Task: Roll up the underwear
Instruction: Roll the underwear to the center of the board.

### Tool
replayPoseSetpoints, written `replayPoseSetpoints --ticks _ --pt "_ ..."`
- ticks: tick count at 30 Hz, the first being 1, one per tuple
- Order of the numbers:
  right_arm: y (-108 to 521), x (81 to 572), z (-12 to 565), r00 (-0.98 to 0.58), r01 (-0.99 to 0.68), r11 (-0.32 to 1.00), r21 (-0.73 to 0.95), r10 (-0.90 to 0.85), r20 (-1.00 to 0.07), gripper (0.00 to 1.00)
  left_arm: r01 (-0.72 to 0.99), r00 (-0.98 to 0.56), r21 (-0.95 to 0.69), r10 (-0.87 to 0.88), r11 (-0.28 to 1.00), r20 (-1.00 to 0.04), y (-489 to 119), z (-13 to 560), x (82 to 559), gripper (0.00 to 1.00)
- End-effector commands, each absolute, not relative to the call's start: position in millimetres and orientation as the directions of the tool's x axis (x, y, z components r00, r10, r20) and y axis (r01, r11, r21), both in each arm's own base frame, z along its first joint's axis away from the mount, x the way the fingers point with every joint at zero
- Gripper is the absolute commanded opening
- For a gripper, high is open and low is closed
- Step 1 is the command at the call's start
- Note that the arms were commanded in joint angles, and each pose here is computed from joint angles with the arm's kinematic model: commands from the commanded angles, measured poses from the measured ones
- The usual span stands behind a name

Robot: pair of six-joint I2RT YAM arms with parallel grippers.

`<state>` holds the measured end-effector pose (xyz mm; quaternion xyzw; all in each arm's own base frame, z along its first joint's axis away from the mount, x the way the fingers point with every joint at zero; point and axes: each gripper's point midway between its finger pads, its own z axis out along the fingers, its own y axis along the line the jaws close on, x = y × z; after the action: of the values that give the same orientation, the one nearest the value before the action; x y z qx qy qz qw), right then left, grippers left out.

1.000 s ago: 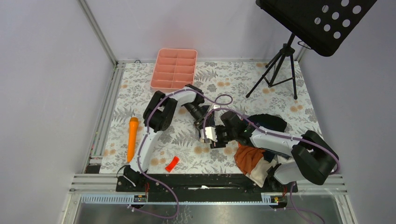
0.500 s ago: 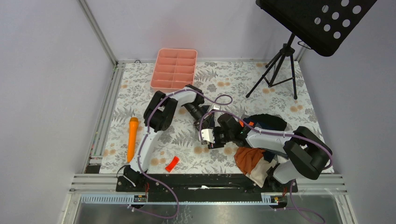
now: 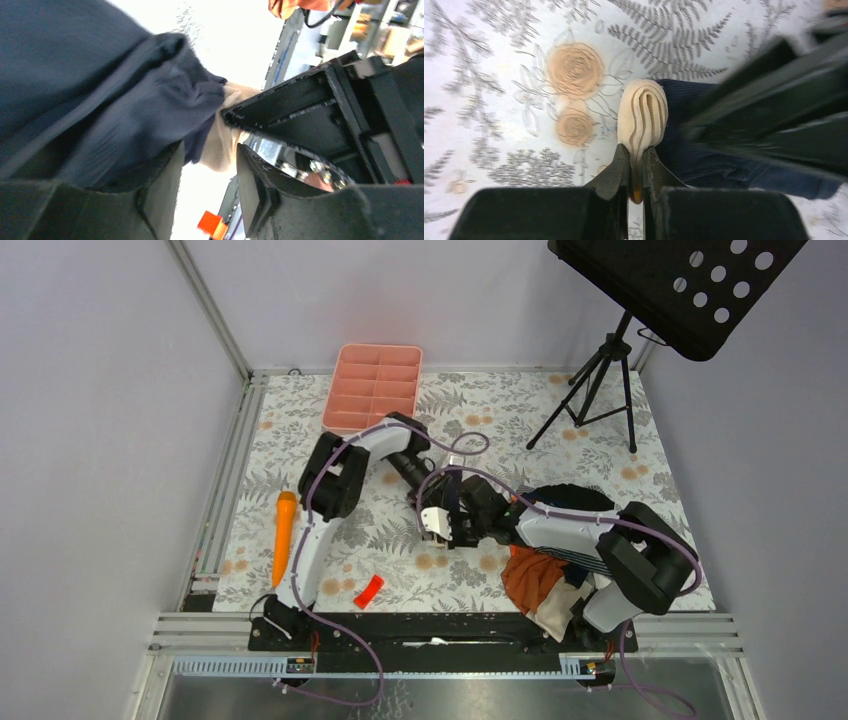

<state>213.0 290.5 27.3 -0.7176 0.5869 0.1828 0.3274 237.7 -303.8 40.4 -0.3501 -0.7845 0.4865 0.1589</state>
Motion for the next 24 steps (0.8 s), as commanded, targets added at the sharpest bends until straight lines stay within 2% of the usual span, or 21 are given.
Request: replayPoseSetpoints --ticks 1,6,8,11,14,16,19,22,24 --pt "295 181 34 0.071 -0.996 -0.093 -0.003 -0.738 -0.671 0.0 0.62 -0.718 -0.716 0.6 0.321 -0.352 -268 108 317 0.48" --pt "290 175 40 -0.146 -0.974 -0.006 0.225 -0.745 -0.651 0.0 0.634 -0.771 -0.574 0.373 0.519 -0.515 -188 158 397 0.51" --pt "289 178 40 -0.235 -0.952 0.043 0.303 -0.739 -0.632 0.0 0.649 -0.74 -0.505 0.315 0.569 -0.594 -167 173 406 0.52" --pt "288 192 36 -0.373 -0.901 0.129 0.414 -0.717 -0.589 0.0 0.75 -0.588 -0.328 0.352 0.574 -0.729 -158 197 395 0.52" --pt "285 203 25 -0.481 -0.832 0.206 0.515 -0.729 -0.486 0.0 0.846 -0.369 -0.112 0.42 0.521 -0.829 -164 218 365 0.53" --pt "284 211 18 -0.521 -0.796 0.232 0.559 -0.732 -0.439 0.0 0.892 -0.217 0.028 0.482 0.451 -0.849 -174 223 344 0.54" --pt "283 217 8 -0.585 -0.724 0.27 0.634 -0.727 -0.358 0.01 0.916 -0.023 0.202 0.55 0.345 -0.835 -192 226 314 0.53" --pt "280 220 -6 -0.627 -0.658 0.318 0.683 -0.733 -0.263 0.02 0.925 0.208 0.356 0.608 0.134 -0.767 -218 215 274 0.55" --pt "277 218 -14 -0.636 -0.623 0.334 0.707 -0.743 -0.209 0.03 0.917 0.321 0.4 0.623 -0.014 -0.713 -238 199 248 0.56"
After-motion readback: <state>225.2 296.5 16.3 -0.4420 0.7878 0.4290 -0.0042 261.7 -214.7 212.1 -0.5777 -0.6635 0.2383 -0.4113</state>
